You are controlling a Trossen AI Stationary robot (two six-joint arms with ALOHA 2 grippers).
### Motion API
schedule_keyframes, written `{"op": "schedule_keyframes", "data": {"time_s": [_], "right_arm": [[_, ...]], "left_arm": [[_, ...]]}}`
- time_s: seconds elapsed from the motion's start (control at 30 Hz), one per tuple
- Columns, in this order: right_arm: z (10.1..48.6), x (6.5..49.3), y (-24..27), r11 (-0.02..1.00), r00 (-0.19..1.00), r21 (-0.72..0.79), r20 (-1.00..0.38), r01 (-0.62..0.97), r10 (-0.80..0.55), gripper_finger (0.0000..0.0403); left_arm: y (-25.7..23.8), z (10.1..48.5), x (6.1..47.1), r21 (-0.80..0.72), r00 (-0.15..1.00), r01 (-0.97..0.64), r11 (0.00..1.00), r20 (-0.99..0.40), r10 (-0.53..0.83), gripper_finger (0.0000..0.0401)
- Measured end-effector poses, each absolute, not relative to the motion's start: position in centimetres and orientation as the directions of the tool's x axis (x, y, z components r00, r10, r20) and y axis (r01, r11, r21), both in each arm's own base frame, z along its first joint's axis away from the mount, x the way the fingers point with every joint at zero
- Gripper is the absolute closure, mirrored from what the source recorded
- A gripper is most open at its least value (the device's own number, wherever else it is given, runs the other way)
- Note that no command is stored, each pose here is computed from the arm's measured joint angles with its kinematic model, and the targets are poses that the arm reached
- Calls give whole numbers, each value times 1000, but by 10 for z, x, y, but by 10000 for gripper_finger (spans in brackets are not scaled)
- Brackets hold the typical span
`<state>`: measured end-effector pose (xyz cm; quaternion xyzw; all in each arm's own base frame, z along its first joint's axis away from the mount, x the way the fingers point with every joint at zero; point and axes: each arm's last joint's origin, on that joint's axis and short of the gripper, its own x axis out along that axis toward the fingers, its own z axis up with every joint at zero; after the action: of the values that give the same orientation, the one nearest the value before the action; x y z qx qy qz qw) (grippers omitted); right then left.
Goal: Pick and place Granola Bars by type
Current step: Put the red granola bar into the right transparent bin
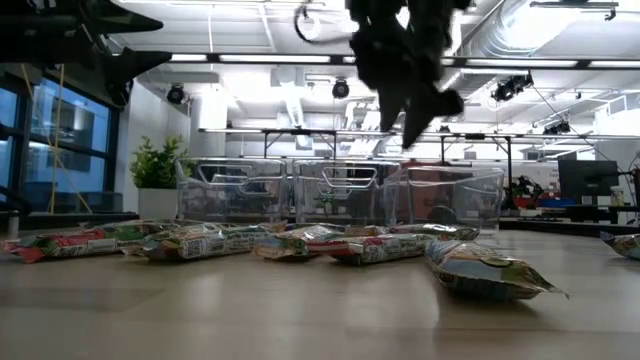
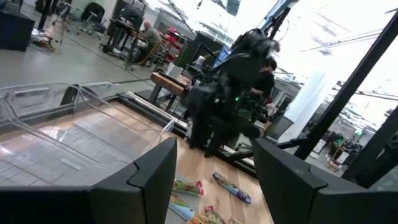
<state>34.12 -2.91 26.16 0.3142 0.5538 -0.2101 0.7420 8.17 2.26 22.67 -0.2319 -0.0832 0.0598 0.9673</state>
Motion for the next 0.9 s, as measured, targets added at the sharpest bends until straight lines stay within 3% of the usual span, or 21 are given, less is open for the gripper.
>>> {"op": "schedule_keyframes", "data": {"time_s": [0.1,0.27,0.63,0.9], "right_arm": [[270,350,-27,744,176,100,-984,660,-24,210],[241,365,-20,708,25,13,-1000,706,-6,202],[184,352,-14,586,-60,-13,-996,810,62,171],[168,357,-14,568,42,91,-994,818,99,143]], "left_arm": [[23,227,82,-459,979,-77,885,133,154,197],[23,226,82,-460,980,-81,884,125,155,197],[22,225,82,-460,983,-72,885,118,142,197],[22,225,82,-460,983,-69,885,118,138,197]]}}
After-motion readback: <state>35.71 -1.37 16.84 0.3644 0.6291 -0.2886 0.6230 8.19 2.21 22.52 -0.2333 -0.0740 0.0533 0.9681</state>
